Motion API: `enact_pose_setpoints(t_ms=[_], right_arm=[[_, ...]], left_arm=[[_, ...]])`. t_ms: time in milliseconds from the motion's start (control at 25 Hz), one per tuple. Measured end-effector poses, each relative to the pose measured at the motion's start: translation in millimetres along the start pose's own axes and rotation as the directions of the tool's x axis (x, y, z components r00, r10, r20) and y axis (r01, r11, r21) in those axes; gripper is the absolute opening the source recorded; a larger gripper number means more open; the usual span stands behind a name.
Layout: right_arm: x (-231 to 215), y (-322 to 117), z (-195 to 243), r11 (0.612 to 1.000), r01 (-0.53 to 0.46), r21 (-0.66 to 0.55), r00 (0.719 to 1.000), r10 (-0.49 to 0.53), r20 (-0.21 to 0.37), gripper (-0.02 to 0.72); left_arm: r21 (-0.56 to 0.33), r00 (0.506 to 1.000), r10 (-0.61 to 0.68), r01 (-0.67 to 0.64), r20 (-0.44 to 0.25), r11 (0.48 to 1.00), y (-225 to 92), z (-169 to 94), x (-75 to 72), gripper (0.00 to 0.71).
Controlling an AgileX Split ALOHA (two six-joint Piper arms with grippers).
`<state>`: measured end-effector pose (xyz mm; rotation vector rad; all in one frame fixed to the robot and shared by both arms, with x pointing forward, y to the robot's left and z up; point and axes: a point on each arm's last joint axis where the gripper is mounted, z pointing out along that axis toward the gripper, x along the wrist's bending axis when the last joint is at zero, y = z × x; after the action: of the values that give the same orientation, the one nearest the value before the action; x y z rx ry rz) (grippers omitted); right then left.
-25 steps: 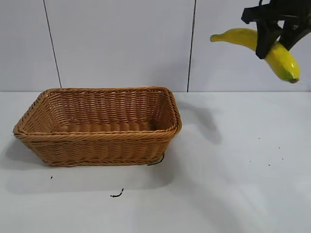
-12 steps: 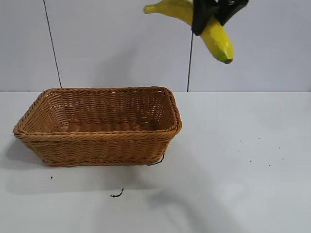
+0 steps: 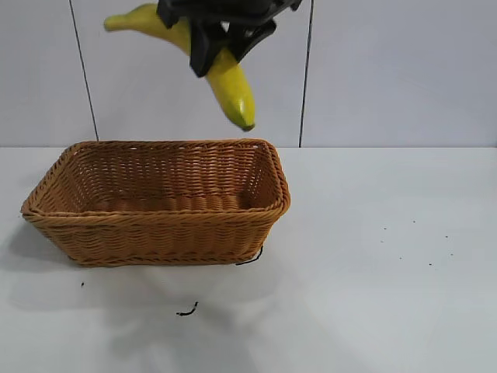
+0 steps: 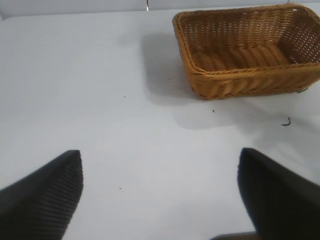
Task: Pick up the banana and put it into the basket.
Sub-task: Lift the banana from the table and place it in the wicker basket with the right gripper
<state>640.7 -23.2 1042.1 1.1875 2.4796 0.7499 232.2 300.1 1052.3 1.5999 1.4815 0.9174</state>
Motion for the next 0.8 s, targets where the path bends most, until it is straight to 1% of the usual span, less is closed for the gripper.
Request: enact_pose_setpoints(t_ms=[160,360,480,640,800], right_arm=[[7.9,-5.7,40.9,1.0,0.013,-0.004,1.0,-0.013,-0.008,0.291],[12.0,-22.0,80.8,0.998,0.019,0.057,1.0,-0.018,-0.015,0.291],[12.1,-26.1,88.6,0.997,0.019,0.072,1.0,-0.018,-0.016,0.291],[12.1,-25.0,88.3,0.998,0.02,0.064,1.0,-0.019,-0.015,0.291],[12.4,-29.5,87.9,0.993,0.044,0.113,0.999,-0.042,-0.022,0.3]], left_arm=[[0.0,1.0,0.0,0.0,0.0,1.0,0.0,0.0,0.0,0.635],[0.0,1.0,0.0,0.0,0.0,1.0,0.0,0.0,0.0,0.635],[0.0,1.0,0.0,0.0,0.0,1.0,0.0,0.0,0.0,0.635],[0.0,1.0,0.0,0.0,0.0,1.0,0.0,0.0,0.0,0.635],[0.0,1.0,0.0,0.0,0.0,1.0,0.0,0.0,0.0,0.635]])
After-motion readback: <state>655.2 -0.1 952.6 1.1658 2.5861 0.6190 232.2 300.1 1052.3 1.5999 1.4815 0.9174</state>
